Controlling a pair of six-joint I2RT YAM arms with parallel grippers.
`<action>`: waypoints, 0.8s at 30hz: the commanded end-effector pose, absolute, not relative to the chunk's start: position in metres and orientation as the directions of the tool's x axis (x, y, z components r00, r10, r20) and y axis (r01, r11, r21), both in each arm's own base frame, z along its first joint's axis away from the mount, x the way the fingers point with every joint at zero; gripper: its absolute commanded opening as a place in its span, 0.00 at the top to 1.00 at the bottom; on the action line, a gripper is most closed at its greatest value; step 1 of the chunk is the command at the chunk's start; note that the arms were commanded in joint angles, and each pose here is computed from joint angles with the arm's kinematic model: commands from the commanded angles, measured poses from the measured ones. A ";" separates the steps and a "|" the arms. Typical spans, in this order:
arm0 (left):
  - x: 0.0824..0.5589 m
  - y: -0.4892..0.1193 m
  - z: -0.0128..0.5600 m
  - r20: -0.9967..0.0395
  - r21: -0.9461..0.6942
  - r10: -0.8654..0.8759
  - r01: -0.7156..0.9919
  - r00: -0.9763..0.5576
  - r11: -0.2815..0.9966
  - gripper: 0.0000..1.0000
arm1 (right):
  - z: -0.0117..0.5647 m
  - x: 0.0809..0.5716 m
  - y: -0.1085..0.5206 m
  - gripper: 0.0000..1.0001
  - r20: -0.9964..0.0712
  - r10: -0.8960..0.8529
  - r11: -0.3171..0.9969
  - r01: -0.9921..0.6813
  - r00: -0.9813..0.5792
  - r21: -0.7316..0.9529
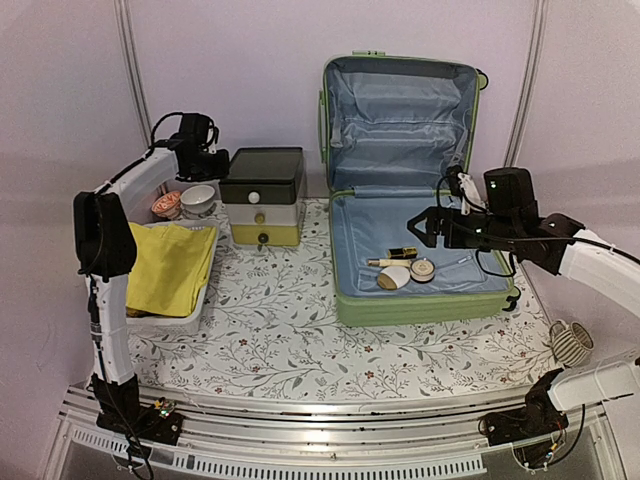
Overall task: Open, take out, and arrange the luggage
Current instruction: Move the storage box to the center of the board.
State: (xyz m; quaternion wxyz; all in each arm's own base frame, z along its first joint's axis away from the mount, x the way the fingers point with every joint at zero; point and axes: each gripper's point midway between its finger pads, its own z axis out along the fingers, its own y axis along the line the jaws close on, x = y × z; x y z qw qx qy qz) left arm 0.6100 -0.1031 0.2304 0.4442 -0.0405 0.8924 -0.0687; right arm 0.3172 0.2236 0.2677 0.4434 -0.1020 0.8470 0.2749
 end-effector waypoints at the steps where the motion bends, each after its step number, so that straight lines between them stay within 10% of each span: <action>1: 0.624 -0.074 0.257 -0.860 -0.140 -0.169 -0.095 -0.482 0.986 1.00 | 0.280 0.322 0.225 0.01 -0.822 0.074 0.826 -0.427 -0.565 0.369; 20: 0.633 -0.100 0.222 -0.845 -0.214 -0.176 0.019 -0.506 0.977 1.00 | 0.277 0.322 0.224 0.01 -0.819 0.064 0.831 -0.424 -0.570 0.359; 24: 0.623 -0.099 0.221 -0.828 -0.223 -0.182 0.014 -0.531 0.975 0.73 | 0.276 0.323 0.224 0.01 -0.819 0.063 0.832 -0.423 -0.570 0.358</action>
